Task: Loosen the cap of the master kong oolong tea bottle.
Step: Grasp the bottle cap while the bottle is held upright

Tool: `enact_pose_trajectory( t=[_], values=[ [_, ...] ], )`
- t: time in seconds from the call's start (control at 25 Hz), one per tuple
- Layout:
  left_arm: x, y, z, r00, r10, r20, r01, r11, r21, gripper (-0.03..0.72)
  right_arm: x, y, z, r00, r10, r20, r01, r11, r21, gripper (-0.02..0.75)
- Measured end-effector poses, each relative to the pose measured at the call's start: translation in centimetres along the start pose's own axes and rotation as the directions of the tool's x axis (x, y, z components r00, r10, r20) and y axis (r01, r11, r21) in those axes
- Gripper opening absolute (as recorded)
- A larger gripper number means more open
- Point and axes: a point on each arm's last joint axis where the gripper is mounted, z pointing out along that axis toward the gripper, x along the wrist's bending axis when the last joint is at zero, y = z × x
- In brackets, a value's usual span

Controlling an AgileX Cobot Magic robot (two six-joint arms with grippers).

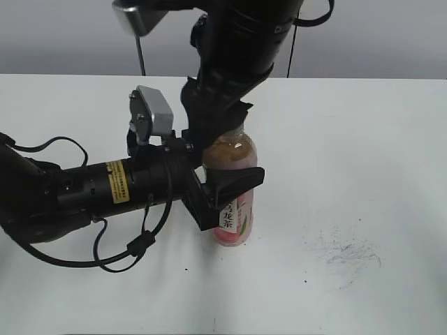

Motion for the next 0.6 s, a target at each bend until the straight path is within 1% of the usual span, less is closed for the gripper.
enact_pose_trajectory(
  t=[0.08,0.16,0.28,0.4,0.48,0.6],
  values=[
    [-0.05,-0.02,0.00,1.000,0.004,0.006,-0.004,1.000,0.002,0.449,-0.07,0.14,-0.03,0.985,0.173,0.005,-0.173,0.985,-0.015,0.516],
    [-0.08,-0.01,0.02,1.000,0.010,0.011,-0.010,1.000,0.003,0.449,-0.13,0.20,-0.05,0.947,0.321,0.007,-0.321,0.947,-0.024,0.512],
    [-0.15,0.01,0.08,1.000,0.016,0.017,-0.016,1.000,0.004,0.449,-0.35,0.09,-0.08,0.860,0.510,0.029,-0.509,0.860,-0.026,0.509],
    [-0.05,0.03,0.07,1.000,0.003,0.008,-0.003,1.000,0.002,0.448,-0.47,-0.35,-0.04,0.797,0.600,0.065,-0.601,0.799,0.000,0.479],
    [-0.05,0.03,0.07,1.000,0.003,0.008,-0.003,1.000,0.002,0.449,-0.48,-0.41,-0.04,0.778,0.624,0.069,-0.626,0.780,0.003,0.449],
    [-0.05,0.03,0.07,1.000,0.002,0.008,-0.002,1.000,0.002,0.449,-0.45,-0.44,-0.04,0.769,0.636,0.070,-0.638,0.770,0.006,0.421]
  ],
)
